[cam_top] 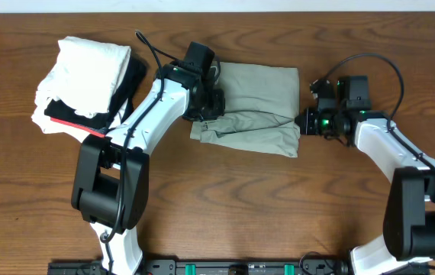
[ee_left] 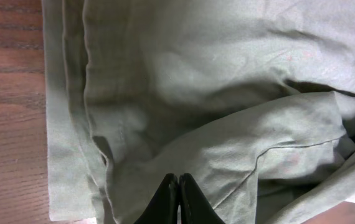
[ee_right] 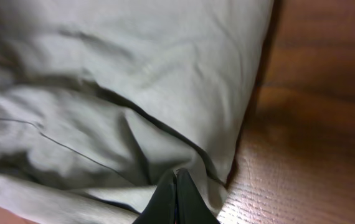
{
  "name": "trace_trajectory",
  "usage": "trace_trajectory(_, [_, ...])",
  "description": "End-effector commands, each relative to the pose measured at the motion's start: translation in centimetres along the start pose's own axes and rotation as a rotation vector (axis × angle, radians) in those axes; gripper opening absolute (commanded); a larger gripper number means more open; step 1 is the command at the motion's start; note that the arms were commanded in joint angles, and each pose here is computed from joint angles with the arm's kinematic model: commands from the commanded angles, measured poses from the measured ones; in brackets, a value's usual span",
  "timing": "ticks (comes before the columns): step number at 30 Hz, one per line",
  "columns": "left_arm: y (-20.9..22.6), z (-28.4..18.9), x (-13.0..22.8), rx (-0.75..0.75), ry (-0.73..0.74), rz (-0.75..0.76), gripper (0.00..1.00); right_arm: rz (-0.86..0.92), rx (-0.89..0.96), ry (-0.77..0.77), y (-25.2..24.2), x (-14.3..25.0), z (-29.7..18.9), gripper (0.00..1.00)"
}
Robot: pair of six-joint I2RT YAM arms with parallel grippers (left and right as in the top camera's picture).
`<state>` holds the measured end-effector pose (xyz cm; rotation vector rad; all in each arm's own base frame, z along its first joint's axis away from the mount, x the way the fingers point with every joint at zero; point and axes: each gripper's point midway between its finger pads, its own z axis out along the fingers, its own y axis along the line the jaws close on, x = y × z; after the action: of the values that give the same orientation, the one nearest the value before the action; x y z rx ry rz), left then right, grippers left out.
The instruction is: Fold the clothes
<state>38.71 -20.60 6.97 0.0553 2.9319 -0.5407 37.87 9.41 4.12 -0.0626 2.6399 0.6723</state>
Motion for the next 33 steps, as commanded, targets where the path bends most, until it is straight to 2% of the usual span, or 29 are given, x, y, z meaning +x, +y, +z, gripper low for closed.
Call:
trace_trajectory(1, [1.0, 0.8, 0.3, -0.035, 0.017, -0.002, 0.06, 0.007, 0.007, 0.078, -0.7, 2.8, 1.7, 0.01])
trace_trajectory(9, [1.8, 2.2, 0.8, -0.057, 0.049, -0.011, 0.06, 0.110, -0.173, 0.269, 2.7, 7.9, 1.4, 0.01])
trace_trajectory(12, [1.7, 2.2, 0.6, -0.054, 0.041, -0.009, 0.06, 0.145, -0.069, 0.344, 1.1, 9.9, 1.1, 0.01])
trace_trajectory(16, [1.6, 2.3, 0.0, -0.051, 0.016, -0.002, 0.06, 0.187, 0.199, 0.382, -3.2, 11.3, 0.5, 0.01])
trace_trajectory(19, [0.8, 1.2, -1.3, -0.033, -0.029, 0.011, 0.06, 0.166, 0.179, 0.358, -3.0, 10.7, 0.7, 0.01])
trace_trajectory(25, [-2.4, -5.3, -3.6, 0.030, -0.184, 0.059, 0.06, 0.144, -0.085, 0.288, 1.9, 6.8, 0.5, 0.01])
trace_trajectory(29, [-3.3, -8.0, -3.5, 0.051, -0.231, 0.064, 0.06, 0.101, -0.099, 0.270, 3.1, 4.8, -1.1, 0.01])
trace_trajectory(33, [-4.4, -8.8, -1.8, 0.104, -0.178, 0.051, 0.06, 0.037, -0.092, 0.217, 3.8, 2.1, -2.3, 0.01])
